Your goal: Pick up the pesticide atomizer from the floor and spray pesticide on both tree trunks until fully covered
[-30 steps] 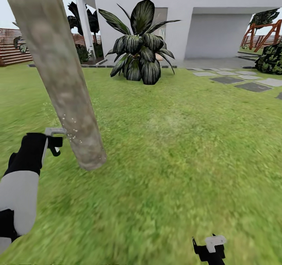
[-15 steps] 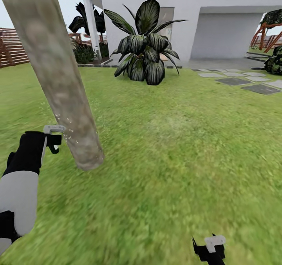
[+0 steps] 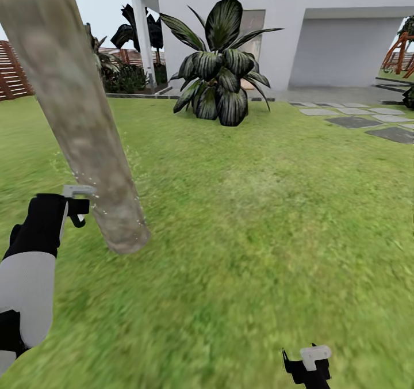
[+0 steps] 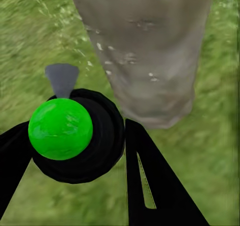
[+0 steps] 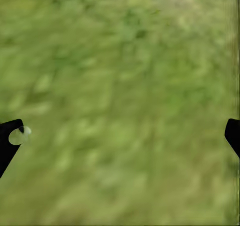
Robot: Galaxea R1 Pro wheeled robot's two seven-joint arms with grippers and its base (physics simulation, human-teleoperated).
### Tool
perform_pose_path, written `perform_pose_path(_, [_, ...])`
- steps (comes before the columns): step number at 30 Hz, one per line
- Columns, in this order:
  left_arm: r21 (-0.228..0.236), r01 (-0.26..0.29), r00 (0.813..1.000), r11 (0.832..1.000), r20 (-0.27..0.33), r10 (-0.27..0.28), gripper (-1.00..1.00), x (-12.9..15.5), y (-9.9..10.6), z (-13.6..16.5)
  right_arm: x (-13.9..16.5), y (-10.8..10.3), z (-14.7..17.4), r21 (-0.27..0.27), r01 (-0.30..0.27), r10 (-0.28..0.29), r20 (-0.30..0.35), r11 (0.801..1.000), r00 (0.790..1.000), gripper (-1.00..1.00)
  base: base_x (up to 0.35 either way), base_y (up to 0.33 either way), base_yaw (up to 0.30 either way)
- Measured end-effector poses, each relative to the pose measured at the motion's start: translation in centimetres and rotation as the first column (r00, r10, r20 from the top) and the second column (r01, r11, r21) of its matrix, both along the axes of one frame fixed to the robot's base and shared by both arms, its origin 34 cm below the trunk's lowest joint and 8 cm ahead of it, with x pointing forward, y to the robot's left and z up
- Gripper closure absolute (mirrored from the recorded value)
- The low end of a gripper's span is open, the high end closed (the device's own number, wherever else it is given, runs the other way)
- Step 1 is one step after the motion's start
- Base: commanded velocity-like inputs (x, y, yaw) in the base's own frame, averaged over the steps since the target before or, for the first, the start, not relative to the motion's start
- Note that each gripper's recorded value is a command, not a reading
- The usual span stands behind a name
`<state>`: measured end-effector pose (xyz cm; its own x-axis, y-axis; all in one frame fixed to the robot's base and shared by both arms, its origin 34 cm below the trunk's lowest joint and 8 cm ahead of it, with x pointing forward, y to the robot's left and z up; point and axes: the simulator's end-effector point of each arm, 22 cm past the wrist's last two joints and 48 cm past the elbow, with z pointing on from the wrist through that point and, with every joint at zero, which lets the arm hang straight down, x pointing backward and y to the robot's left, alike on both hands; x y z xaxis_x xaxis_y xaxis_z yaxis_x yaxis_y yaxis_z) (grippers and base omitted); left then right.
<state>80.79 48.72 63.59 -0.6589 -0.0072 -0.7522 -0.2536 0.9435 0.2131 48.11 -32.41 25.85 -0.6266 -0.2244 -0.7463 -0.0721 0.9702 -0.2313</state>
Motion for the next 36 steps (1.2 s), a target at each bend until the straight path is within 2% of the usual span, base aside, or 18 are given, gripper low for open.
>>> perform_pose_path(8, [0.002, -0.001, 1.0, 1.0, -0.006, 0.001, 1.0, -0.1, 0.0, -0.2, 0.0, 0.0, 0.0, 0.0, 0.0, 0.0, 0.0, 1.0, 1.0, -1.0, 0.064, -0.27, 0.01])
perform_pose_path(16, [0.001, -0.005, 1.0, 1.0, -0.018, 0.005, 1.0, -0.3, 0.2, -0.8, 0.0, 0.0, 0.0, 0.0, 0.0, 0.0, 0.0, 1.0, 1.0, -1.0, 0.135, -0.26, 0.258])
perform_pose_path(19, [0.002, -0.008, 0.999, 1.0, -0.053, 0.009, 1.0, -1.5, 0.4, -2.9, 0.0, 0.0, 0.0, 0.0, 0.0, 0.0, 0.0, 1.0, 1.0, -1.0, 0.015, -0.269, 0.208])
perform_pose_path(21, [0.001, -0.01, 0.995, 1.0, -0.103, 0.01, 1.0, -3.4, 0.4, -6.0, 0.0, 0.0, 0.0, 0.0, 0.002, -0.002, 0.0, 1.0, 1.0, -1.0, 0.064, -0.232, 0.032])
perform_pose_path(23, [-0.004, -0.004, 0.993, 1.0, -0.12, 0.004, 1.0, -4.0, -0.1, -7.2, 0.0, -0.1, 0.0, -0.002, 0.003, -0.003, 0.001, 1.0, 1.0, -1.0, 0.155, -0.197, 0.005])
perform_pose_path(28, [-0.008, -0.003, 0.992, 1.0, -0.124, 0.002, 1.0, -4.1, -0.5, -7.5, 0.0, -0.1, 0.0, -0.001, 0.002, -0.002, 0.001, 1.0, 1.0, -1.0, 0.232, -0.171, 0.0])
perform_pose_path(31, [0.003, -0.024, 0.991, 1.0, -0.131, 0.024, 1.0, -4.8, 1.0, -7.6, 0.0, 0.0, 0.0, 0.0, 0.001, -0.001, 0.0, 1.0, 1.0, -1.0, 0.181, -0.067, 0.0])
perform_pose_path(36, [0.012, -0.033, 0.982, 0.999, -0.185, 0.035, 1.0, -7.8, 1.9, -10.8, 0.0, 0.0, 0.0, 0.0, 0.002, -0.002, 0.0, 1.0, 1.0, -1.0, 0.019, -0.005, 0.16])
